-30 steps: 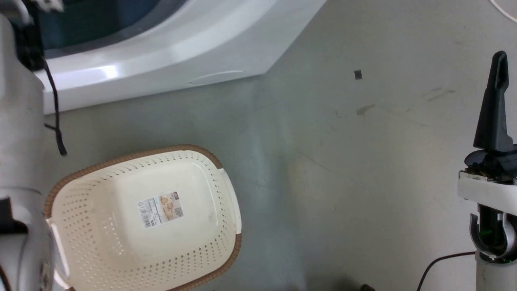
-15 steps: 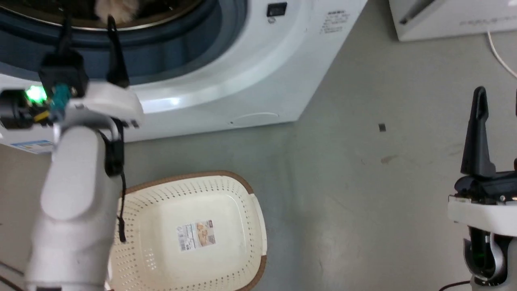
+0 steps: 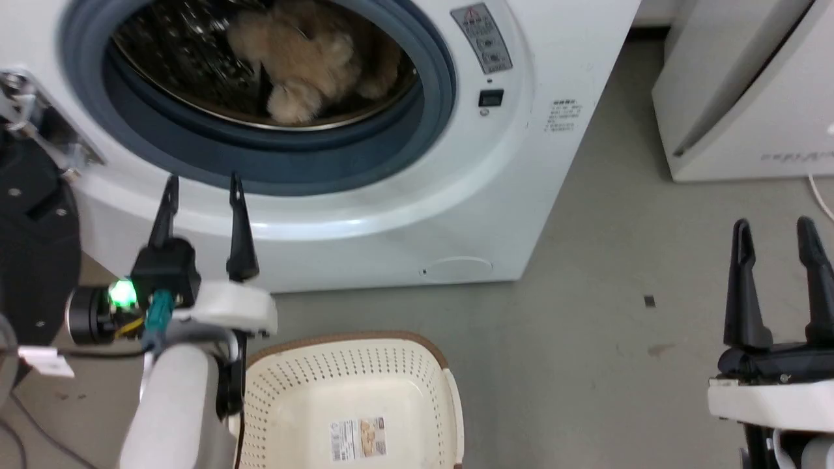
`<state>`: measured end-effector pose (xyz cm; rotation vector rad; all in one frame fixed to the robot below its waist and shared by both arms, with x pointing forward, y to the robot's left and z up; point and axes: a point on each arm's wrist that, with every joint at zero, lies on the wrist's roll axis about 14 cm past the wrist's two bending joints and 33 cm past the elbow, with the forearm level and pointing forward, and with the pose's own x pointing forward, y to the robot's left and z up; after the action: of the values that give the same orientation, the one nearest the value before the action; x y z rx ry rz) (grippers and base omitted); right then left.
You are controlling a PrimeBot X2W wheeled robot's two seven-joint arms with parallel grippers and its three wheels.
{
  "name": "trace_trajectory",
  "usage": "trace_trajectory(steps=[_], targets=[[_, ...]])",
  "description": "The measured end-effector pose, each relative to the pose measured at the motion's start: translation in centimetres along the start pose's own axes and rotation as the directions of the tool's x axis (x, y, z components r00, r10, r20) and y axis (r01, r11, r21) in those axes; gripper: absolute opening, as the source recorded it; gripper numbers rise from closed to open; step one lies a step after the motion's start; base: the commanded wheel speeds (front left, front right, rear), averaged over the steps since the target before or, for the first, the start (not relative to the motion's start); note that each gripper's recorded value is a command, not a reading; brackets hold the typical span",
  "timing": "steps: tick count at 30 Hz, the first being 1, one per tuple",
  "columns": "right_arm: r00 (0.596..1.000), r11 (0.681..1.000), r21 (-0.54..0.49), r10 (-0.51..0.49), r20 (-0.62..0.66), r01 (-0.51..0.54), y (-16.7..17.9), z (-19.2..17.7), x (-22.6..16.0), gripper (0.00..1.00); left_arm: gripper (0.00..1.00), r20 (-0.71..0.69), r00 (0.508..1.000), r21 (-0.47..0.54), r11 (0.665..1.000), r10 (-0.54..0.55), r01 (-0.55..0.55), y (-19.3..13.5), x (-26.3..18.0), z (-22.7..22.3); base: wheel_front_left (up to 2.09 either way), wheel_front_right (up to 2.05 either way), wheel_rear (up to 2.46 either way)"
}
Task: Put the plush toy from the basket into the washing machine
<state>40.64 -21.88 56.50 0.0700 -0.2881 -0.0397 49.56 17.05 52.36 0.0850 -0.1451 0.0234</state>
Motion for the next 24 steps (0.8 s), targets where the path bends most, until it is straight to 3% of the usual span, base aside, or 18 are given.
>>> trace_trajectory(steps=[13, 24], targets=[[0.999, 0.999, 0.012, 0.030, 0.033, -0.030, 1.0, 2.7, -3.7, 1.00, 1.00, -0.032, 0.997, 0.010, 0.998, 0.069, -0.069, 3.1, -9.5, 0.8, 0.00, 0.00, 0.00], [0.999, 0.999, 0.018, 0.042, 0.019, -0.043, 1.4, 2.7, -5.2, 1.00, 1.00, 0.000, 0.998, -0.002, 0.998, 0.071, -0.071, 3.5, -11.7, 2.2, 0.00, 0.00, 0.00]])
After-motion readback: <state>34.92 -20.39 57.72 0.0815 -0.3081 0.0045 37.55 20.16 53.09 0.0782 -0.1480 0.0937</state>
